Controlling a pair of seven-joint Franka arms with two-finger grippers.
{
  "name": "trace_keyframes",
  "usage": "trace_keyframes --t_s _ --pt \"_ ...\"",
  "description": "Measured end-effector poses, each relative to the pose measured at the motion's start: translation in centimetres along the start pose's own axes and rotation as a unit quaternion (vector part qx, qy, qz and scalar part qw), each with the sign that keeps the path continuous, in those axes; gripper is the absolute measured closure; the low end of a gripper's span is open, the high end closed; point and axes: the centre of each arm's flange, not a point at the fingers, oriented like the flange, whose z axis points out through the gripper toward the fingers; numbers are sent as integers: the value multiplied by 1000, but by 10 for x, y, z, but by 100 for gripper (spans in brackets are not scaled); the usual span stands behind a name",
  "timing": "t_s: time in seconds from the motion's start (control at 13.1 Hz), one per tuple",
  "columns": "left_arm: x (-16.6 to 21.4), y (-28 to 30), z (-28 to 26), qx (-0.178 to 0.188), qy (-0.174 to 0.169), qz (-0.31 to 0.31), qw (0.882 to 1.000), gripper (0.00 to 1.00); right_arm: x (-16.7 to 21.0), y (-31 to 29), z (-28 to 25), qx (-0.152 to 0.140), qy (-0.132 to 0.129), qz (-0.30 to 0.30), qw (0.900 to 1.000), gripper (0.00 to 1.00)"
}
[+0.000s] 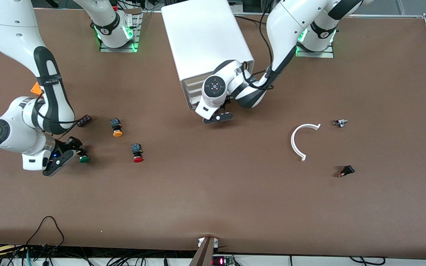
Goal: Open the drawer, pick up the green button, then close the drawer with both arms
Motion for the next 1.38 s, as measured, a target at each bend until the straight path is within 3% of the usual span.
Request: trace_keyframes --t_s 0.31,0.69,0.99,1.38 --pt "42 -27 -32 1 -1 -15 1000 0 30 -3 -69 -5 29 27 999 0" --pt "96 -74 -126 6 73 -19 997 0 47 -52 -184 18 39 140 989 0" --pt "122 -130 -198 24 91 9 995 0 32 -99 -273 18 9 194 981 0" --pt "135 -208 -285 41 102 21 994 0 3 -121 -336 15 18 199 980 0"
